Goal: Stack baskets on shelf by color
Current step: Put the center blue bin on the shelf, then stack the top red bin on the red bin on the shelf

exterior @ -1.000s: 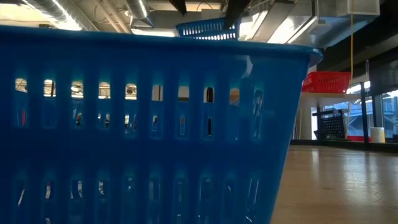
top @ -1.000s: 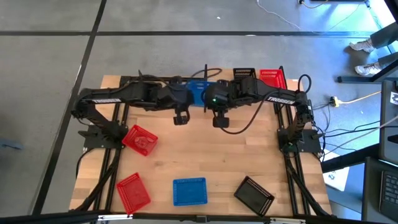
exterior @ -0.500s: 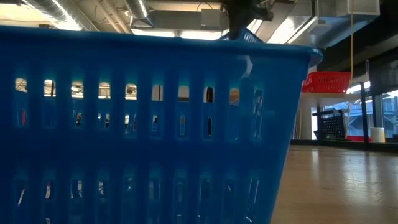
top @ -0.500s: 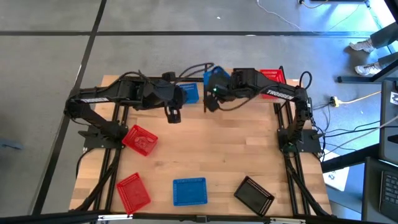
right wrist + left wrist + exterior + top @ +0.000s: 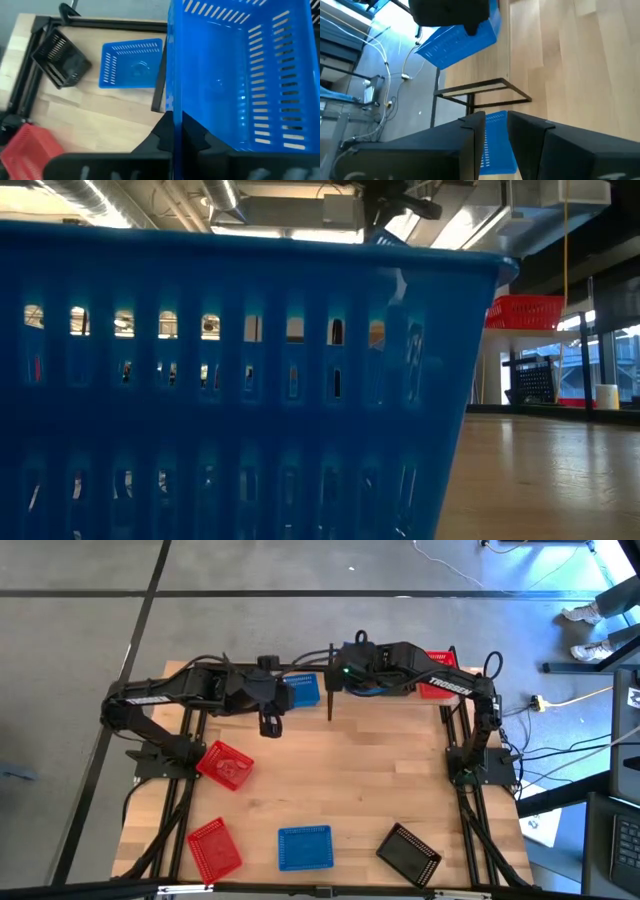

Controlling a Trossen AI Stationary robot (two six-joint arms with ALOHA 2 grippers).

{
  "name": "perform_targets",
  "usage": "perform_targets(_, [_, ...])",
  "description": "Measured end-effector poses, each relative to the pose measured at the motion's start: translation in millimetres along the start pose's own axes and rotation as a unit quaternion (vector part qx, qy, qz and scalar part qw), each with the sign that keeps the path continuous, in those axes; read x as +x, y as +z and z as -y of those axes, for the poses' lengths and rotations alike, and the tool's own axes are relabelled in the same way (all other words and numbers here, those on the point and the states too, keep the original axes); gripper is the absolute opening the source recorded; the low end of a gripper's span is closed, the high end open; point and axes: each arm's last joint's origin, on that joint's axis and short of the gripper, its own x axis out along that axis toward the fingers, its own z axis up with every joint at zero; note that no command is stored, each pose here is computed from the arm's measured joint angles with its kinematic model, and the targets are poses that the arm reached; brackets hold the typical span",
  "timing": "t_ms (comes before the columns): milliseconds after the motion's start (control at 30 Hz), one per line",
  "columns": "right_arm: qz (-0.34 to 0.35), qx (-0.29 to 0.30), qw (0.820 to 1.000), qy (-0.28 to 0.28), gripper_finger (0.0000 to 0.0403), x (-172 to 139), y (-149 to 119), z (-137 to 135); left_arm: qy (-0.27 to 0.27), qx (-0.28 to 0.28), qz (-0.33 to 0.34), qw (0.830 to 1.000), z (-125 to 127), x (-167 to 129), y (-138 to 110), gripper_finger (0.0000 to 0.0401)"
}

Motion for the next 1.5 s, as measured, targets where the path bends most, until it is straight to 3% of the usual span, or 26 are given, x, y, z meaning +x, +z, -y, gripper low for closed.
perform_targets(533, [-0.006, -0.019, 0.999, -0.041, 0.0, 32, -8, -9, 0.005, -0.046, 0.039, 0.998, -17, -26, -7, 0.0074])
perform_targets(1000, [-0.009, -0.021, 0.998, -0.065, 0.0012, 51, -3, -8, 0.001, -0.042, 0.03, 0.999, -16, -25, -9, 0.0074])
perform_targets(1500, [0.018, -0.039, 0.997, -0.064, 0.0081, 60, 1, -12, -0.005, -0.031, 0.013, 0.999, -15, -25, -13, 0.0074])
